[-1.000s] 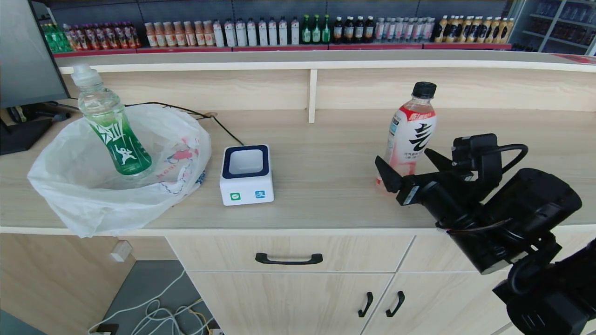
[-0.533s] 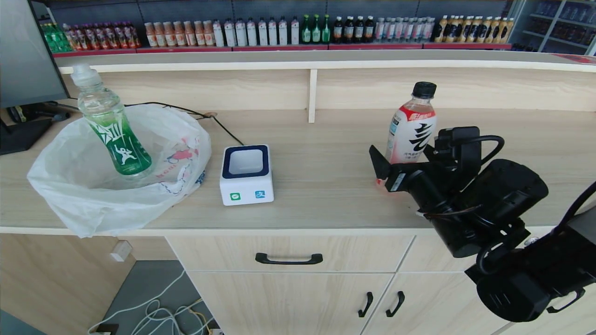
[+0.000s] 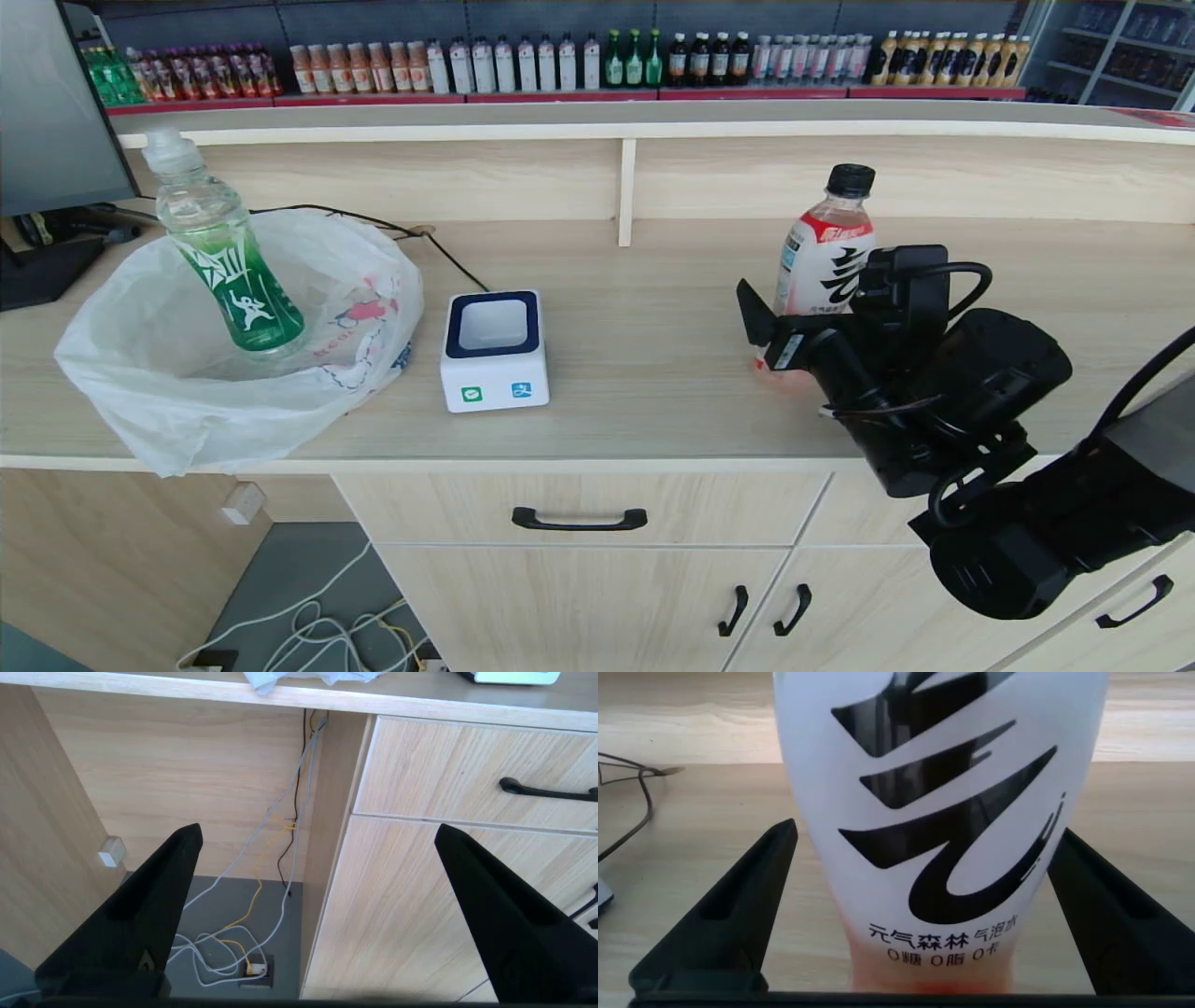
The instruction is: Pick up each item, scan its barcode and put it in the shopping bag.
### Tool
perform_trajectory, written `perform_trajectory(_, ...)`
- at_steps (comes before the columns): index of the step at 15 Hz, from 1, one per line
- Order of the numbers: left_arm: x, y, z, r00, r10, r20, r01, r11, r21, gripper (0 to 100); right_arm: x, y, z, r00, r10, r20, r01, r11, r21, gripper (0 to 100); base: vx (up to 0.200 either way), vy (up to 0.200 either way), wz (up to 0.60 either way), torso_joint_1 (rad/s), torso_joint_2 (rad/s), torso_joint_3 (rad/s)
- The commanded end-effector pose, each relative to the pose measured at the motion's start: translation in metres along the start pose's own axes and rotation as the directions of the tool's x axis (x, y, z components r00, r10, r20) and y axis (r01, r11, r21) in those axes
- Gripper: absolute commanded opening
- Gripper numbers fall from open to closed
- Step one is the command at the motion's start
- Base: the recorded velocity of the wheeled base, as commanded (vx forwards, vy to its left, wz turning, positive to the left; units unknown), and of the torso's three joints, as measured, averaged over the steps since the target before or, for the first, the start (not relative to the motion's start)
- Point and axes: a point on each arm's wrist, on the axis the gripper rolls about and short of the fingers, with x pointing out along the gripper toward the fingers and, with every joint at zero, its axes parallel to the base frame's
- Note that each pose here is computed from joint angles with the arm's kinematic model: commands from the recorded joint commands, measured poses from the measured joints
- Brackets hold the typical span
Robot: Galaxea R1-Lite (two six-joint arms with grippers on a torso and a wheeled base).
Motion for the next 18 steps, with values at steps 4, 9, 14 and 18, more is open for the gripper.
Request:
perform_trajectory(4, 0.000, 0.000, 0.000, 1.000, 0.000, 0.000, 0.000, 1.000, 0.002, 100, 0.000, -0.006, -0.001, 1.000, -0.016, -0.006, 0.016, 1.000, -0.006, 0, 0.000, 0.000, 0.00, 0.000, 0.00, 0.000)
perform_trajectory(9, 0.000, 0.000, 0.000, 1.000, 0.000, 0.001, 0.000, 1.000, 0.000, 100, -0.001, -0.007, 0.004, 1.000, -0.016, 0.007, 0.016, 1.000, -0.001, 0, 0.000, 0.000, 0.00, 0.000, 0.00, 0.000)
perform_trajectory(14, 0.000, 0.000, 0.000, 1.000, 0.000, 0.001, 0.000, 1.000, 0.000, 100, -0.010, -0.010, 0.012, 1.000, -0.016, 0.009, 0.016, 1.000, 0.005, 0, 0.000, 0.000, 0.00, 0.000, 0.00, 0.000)
perform_trajectory(18, 0.000, 0.000, 0.000, 1.000, 0.000, 0.000, 0.000, 1.000, 0.000, 100, -0.023, -0.009, 0.024, 1.000, 0.002, 0.014, -0.003, 1.000, 0.025, 0, 0.000, 0.000, 0.00, 0.000, 0.00, 0.000)
